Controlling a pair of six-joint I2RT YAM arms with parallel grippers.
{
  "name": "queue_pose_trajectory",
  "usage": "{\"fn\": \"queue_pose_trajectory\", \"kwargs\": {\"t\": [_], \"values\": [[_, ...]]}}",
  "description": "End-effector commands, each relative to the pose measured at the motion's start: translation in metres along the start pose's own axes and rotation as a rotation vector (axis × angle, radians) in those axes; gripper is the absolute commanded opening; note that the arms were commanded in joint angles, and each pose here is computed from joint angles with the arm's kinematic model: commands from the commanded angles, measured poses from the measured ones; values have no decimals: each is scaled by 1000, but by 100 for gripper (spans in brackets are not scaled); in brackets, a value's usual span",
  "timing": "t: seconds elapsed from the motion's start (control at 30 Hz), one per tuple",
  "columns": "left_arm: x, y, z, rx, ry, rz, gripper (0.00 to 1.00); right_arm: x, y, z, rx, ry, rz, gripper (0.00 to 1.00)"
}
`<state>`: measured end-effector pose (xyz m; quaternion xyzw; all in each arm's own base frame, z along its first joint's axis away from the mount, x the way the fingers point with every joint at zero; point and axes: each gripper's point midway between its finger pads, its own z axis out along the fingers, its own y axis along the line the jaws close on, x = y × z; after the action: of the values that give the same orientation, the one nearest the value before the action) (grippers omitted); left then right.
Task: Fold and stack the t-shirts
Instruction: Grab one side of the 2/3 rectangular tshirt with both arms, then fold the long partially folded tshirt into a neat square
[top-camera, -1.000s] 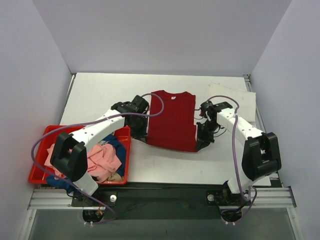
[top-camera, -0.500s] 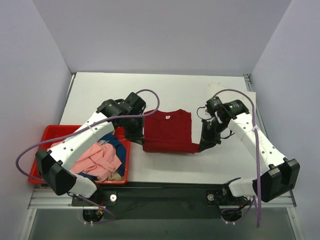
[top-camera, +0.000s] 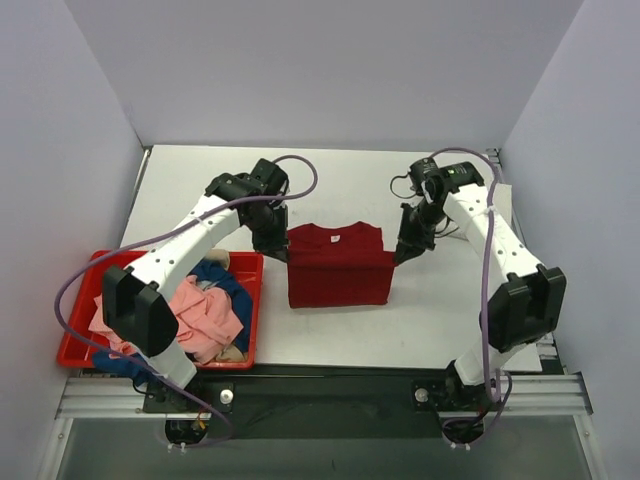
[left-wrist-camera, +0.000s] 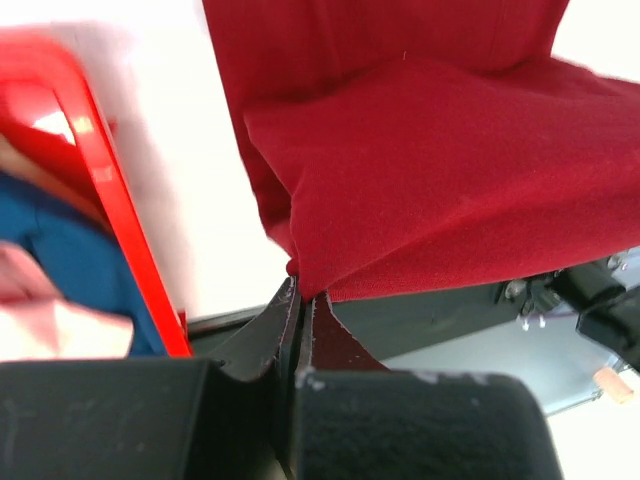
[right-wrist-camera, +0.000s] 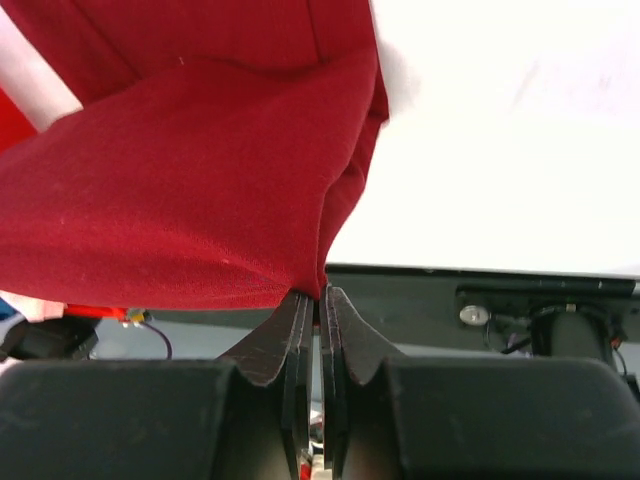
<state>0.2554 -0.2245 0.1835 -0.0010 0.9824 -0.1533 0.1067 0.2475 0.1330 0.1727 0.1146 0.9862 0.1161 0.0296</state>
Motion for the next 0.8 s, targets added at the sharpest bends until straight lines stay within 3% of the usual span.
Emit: {"fn": "queue_pose_trajectory", "kwargs": {"t": [0.0, 0.4, 0.77], "values": [[-34, 0, -2, 22, -69, 27, 0, -27, -9, -3, 60, -37, -14, 0], [-98, 10, 35, 18, -61, 20, 0, -107, 7, 21, 57, -66, -5, 0], [-138, 31, 67, -5, -32, -18, 0, -154, 16, 66, 37, -24, 12, 0]]}}
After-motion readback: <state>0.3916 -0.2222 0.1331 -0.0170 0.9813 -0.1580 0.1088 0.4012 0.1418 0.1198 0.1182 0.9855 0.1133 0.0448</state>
